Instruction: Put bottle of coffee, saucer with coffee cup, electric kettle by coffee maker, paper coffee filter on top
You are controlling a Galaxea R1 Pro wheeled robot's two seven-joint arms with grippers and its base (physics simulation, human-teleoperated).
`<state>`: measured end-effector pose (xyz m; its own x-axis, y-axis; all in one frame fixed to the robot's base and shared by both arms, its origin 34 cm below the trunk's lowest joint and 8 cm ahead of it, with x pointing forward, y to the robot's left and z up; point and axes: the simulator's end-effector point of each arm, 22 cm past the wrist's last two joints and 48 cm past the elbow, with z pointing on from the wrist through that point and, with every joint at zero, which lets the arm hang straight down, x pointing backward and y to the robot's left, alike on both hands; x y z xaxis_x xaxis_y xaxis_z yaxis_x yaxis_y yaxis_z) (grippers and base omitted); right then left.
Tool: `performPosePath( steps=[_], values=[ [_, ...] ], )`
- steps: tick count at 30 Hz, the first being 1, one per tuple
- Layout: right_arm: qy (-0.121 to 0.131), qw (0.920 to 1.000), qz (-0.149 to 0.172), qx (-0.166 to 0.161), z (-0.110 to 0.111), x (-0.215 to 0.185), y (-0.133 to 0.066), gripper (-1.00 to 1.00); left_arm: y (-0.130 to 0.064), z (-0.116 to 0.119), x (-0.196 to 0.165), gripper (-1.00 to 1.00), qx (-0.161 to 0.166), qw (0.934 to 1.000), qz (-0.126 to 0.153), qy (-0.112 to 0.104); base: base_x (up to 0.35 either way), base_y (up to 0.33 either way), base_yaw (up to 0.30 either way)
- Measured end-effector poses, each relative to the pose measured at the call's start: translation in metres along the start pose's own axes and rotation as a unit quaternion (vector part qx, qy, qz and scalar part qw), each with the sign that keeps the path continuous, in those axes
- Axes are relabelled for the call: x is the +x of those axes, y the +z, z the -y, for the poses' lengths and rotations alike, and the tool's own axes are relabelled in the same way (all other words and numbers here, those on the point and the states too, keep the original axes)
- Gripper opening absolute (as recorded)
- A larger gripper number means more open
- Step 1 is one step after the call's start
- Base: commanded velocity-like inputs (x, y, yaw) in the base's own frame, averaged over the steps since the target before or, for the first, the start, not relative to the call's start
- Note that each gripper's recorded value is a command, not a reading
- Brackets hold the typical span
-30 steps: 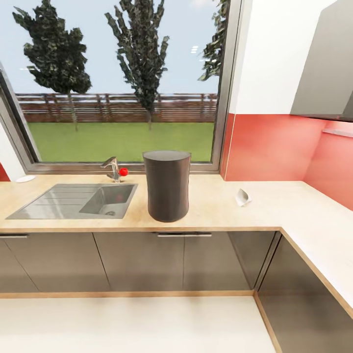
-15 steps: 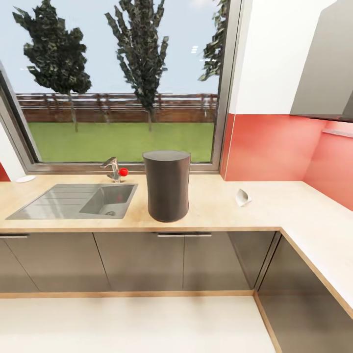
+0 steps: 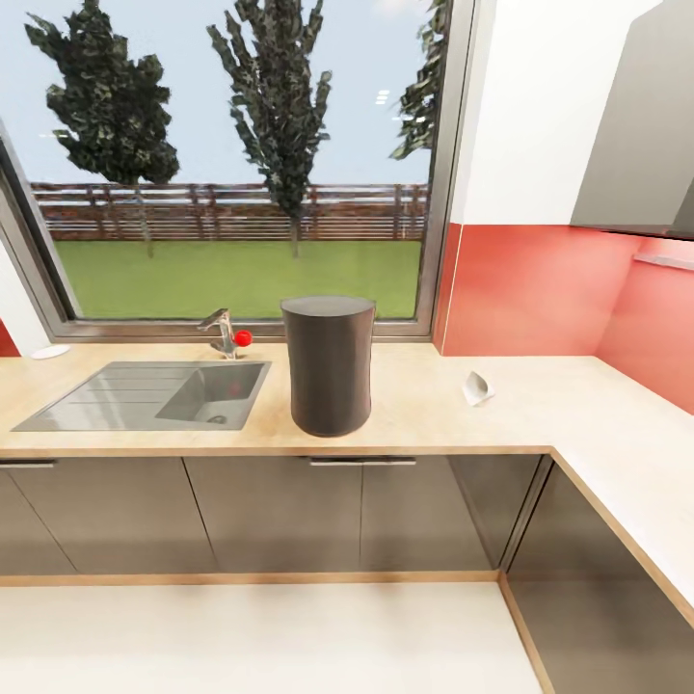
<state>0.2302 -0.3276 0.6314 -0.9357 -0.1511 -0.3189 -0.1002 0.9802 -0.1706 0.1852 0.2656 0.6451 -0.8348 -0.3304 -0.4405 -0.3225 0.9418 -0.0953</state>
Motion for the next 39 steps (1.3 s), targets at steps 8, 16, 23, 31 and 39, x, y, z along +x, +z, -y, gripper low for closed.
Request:
performPosePath(
  steps=[8,16,23,31,39],
  values=[
    [-0.001,0.9997,0.024,0.008,0.016,-0.012,0.001,1.00,0.000,0.000,0.000,1.00,-0.004,1.0000,0.003,0.002,0.000,0.000,0.000],
    [0.004,0.9992,0.032,0.022,0.039,-0.008,-0.001,1.00,-0.004,-0.001,0.008,1.00,-0.006,0.9999,0.001,0.008,0.125,0.035,0.000],
    [0.024,0.9982,0.050,0.025,0.033,-0.016,-0.002,1.00,-0.004,-0.001,0.009,1.00,-0.007,0.9999,0.000,0.009,0.309,0.140,0.000],
    [0.031,0.9972,0.063,0.027,0.033,-0.022,-0.003,1.00,-0.004,-0.001,0.007,1.00,-0.007,0.9999,0.003,0.009,0.227,0.018,0.000],
    [0.031,0.9975,0.057,0.027,0.032,-0.019,-0.002,1.00,-0.004,-0.004,0.006,1.00,-0.009,0.9999,0.004,0.008,0.030,0.001,0.000]
  ],
)
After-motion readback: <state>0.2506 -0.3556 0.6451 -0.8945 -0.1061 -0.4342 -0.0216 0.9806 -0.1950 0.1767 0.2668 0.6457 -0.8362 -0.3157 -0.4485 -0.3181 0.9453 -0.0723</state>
